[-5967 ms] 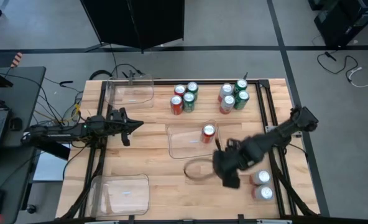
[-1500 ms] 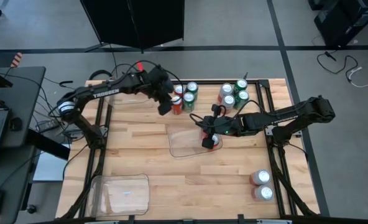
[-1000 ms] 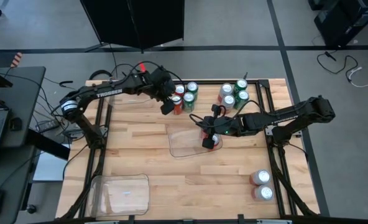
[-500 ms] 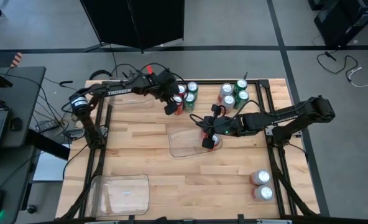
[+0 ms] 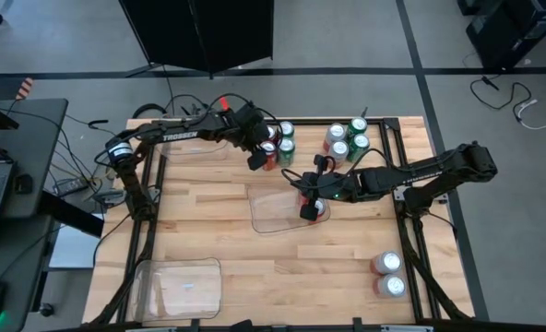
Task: Sort soda cans
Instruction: Put the orange soda can into the middle transparent bin
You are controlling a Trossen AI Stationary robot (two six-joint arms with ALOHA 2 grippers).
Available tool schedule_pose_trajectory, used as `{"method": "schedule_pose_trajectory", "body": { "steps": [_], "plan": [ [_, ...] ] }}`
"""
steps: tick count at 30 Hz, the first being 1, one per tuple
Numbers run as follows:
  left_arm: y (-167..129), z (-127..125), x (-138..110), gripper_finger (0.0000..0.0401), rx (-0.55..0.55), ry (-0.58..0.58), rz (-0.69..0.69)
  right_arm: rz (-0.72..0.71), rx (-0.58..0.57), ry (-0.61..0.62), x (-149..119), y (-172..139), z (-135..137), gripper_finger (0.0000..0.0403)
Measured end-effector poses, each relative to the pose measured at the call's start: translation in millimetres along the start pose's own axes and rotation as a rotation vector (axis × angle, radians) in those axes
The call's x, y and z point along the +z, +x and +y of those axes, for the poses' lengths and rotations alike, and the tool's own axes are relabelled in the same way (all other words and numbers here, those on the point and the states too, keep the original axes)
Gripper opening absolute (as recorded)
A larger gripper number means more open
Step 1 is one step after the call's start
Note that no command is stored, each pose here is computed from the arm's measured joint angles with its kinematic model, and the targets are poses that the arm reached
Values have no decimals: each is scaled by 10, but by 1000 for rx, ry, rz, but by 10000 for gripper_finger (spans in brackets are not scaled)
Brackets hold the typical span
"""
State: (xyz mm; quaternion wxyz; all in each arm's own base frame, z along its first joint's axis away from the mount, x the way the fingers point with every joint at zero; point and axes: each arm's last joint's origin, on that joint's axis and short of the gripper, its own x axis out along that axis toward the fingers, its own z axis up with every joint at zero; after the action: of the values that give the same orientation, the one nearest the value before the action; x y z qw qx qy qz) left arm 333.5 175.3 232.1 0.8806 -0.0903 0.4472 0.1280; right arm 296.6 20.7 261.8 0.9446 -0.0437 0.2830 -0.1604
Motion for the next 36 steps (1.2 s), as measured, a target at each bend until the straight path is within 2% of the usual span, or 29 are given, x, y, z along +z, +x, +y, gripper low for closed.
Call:
{"method": "schedule_pose_trajectory", "body": {
  "steps": [6,15,24,31,33,36],
  "plan": [
    [-8,0,3,203,10,9,1,-1,0,0,1,0,0,0],
    [46,-19,-86,139,-44,-7,70,-2,1,5,2,0,0,0],
    [19,-122,-22,128,-65,23,49,-24,29,54,30,12,-16,4],
    [-293,-173,167,112,-70,24,126,-46,-66,160,57,233,-372,10],
    [-360,-175,178,88,-66,39,113,-38,-61,184,60,336,-499,4],
    [-401,-148,150,32,-59,60,94,-7,-75,192,73,498,-652,2]
  ]
}}
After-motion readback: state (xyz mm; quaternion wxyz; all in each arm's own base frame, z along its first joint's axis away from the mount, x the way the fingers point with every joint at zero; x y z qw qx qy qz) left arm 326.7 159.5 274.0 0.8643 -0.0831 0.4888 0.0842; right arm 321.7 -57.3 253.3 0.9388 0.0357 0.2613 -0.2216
